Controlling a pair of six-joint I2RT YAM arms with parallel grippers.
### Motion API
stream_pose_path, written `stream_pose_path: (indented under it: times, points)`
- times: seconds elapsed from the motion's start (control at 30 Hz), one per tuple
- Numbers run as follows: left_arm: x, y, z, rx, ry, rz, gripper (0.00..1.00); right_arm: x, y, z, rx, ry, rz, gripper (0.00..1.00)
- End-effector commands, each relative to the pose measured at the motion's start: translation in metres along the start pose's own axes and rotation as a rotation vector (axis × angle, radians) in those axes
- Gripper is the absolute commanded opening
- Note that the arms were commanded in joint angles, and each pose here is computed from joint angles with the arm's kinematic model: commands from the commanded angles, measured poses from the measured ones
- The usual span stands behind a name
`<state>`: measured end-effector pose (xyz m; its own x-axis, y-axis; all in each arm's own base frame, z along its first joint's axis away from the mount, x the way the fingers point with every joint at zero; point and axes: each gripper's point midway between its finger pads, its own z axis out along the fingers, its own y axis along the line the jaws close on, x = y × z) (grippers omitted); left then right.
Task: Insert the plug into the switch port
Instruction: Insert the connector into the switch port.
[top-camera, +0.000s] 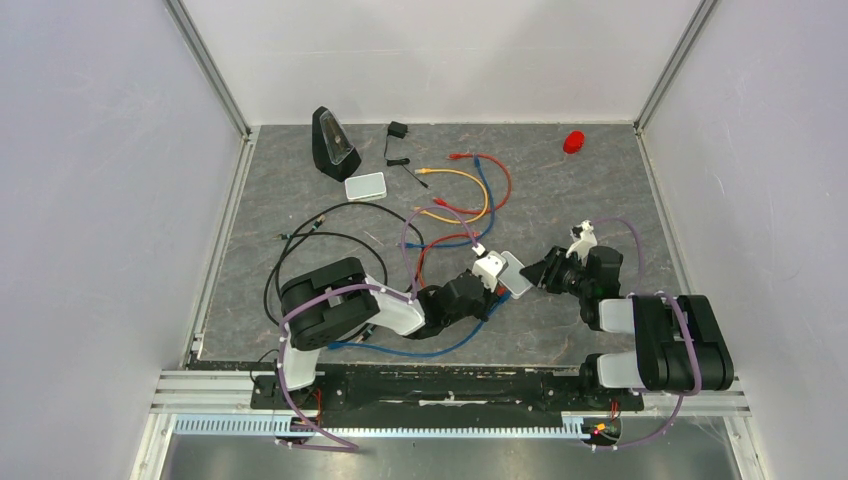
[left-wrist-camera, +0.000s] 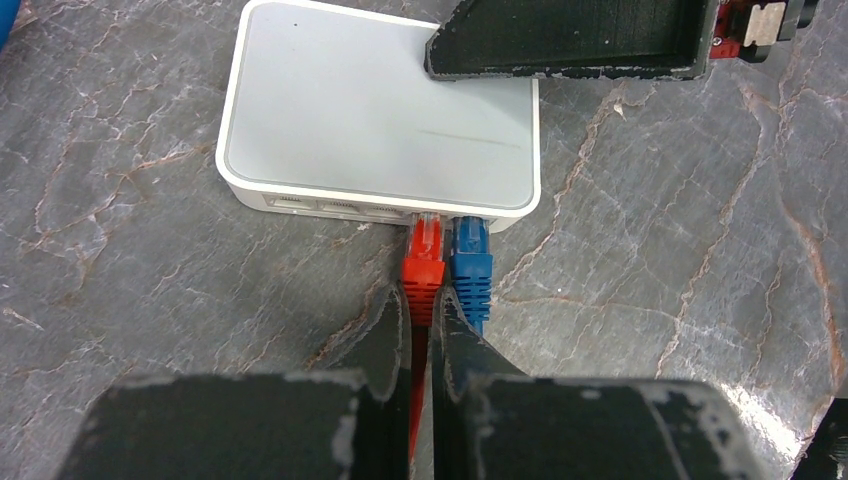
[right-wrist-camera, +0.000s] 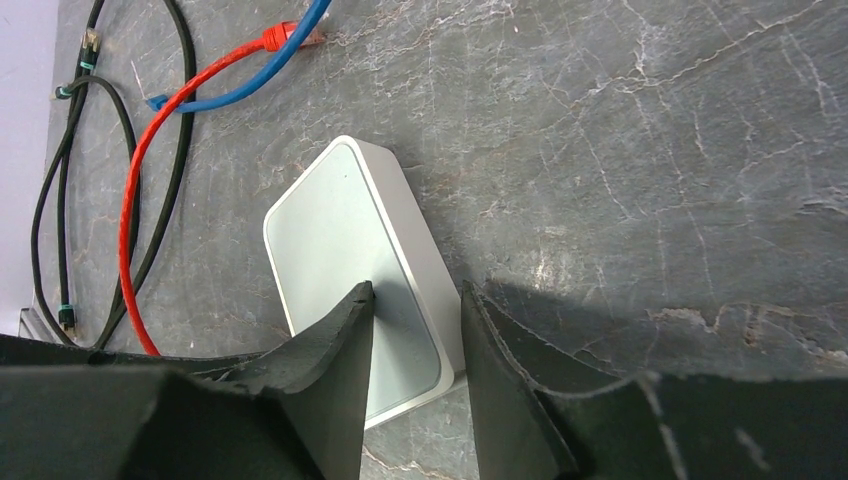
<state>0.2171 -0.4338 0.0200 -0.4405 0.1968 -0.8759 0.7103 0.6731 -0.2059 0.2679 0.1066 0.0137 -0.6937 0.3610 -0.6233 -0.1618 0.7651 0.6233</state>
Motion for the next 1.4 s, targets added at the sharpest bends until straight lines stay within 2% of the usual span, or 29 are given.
stream_pose_path:
  times: [0.0,0.13,0.43,0.67,1.13,1.37]
  points:
    - [0.027,0.017,0.006,-0.047,0.062,0.016,0.02,0.121,0.006,-0.038,-0.003,0.421,0.244,0.38]
    - [0.027,0.020,0.013,-0.072,0.054,0.028,0.02,0.132,0.007,-0.044,-0.003,0.438,0.277,0.38]
    - [0.040,0.027,0.019,-0.101,0.053,0.016,0.02,0.132,0.019,-0.047,-0.023,0.374,0.384,0.34]
    - [0.032,0.017,0.022,-0.045,0.004,0.032,0.02,0.139,0.025,-0.046,-0.028,0.399,0.397,0.34]
    - [0.058,0.012,0.023,-0.007,0.121,0.055,0.02,0.143,0.044,-0.049,-0.080,0.395,0.466,0.32]
    - [0.060,0.024,0.002,-0.031,0.194,0.103,0.04,0.108,0.024,-0.027,-0.011,0.300,0.455,0.34]
